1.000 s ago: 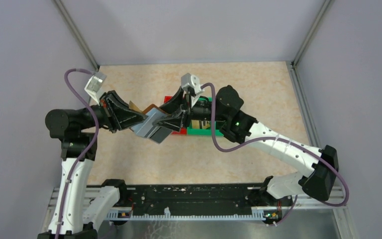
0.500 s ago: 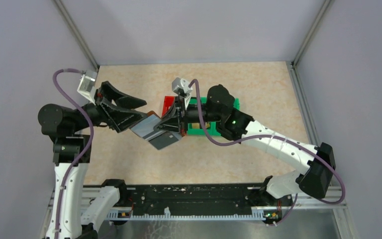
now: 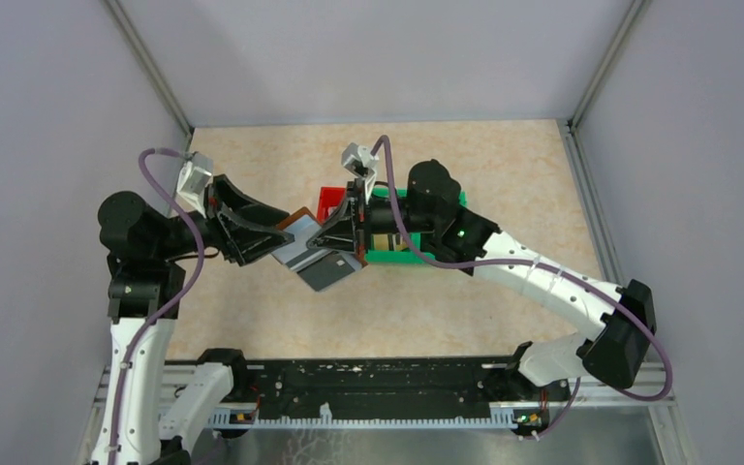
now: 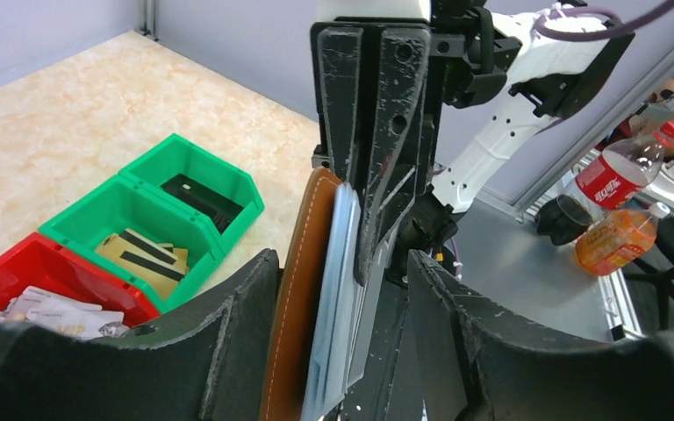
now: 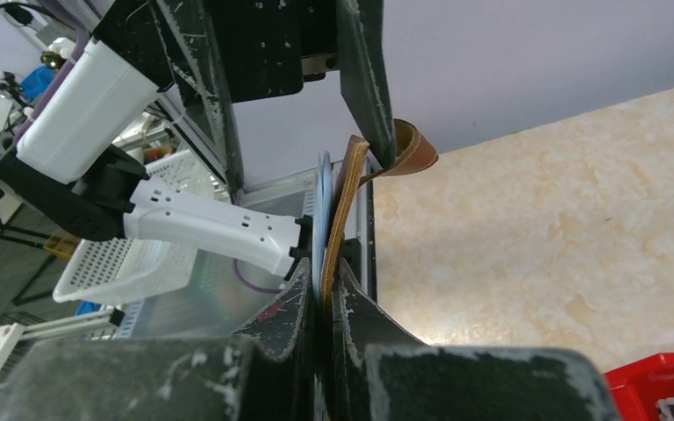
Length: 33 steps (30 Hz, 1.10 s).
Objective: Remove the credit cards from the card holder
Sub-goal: Remove the credit card from the card holder.
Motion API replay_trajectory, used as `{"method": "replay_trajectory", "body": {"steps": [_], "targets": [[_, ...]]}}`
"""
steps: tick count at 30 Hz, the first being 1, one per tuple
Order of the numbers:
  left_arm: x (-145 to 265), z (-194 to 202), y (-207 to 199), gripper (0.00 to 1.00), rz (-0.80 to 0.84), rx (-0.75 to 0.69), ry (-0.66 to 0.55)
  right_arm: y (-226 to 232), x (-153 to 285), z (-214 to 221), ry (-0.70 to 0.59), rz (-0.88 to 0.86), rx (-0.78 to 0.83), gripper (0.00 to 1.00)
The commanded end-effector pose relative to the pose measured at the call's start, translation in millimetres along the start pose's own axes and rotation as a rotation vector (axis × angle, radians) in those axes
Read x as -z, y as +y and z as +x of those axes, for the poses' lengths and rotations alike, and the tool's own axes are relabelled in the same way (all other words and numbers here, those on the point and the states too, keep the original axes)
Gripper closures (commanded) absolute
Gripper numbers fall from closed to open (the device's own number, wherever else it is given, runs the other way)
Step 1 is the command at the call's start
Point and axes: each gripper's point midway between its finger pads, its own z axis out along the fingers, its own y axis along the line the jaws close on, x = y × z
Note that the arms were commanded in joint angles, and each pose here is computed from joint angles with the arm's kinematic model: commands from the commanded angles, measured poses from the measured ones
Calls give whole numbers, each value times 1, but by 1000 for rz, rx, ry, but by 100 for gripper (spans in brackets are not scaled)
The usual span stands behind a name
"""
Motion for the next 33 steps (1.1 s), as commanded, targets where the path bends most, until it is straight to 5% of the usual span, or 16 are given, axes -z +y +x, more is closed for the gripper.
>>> {"method": "replay_trajectory", "body": {"steps": [1,7,14,28,33], "targets": [[5,10,-20,38,80,-46,31,31,16,-68,-176,-51,74,100],[10,24,-19,26,55,-82,57,28,35,-90,-249,-25,83,100],[8,24,-4,2,-31,-32,21,41,45,-103,-289,-43,78,100],[10,41,-18,2,57,39,36,32,21,-89,-203,-93,-38,100],[10,44,-18,15,64,62,37,30,4,-72,-114,-123,-73,100]]}}
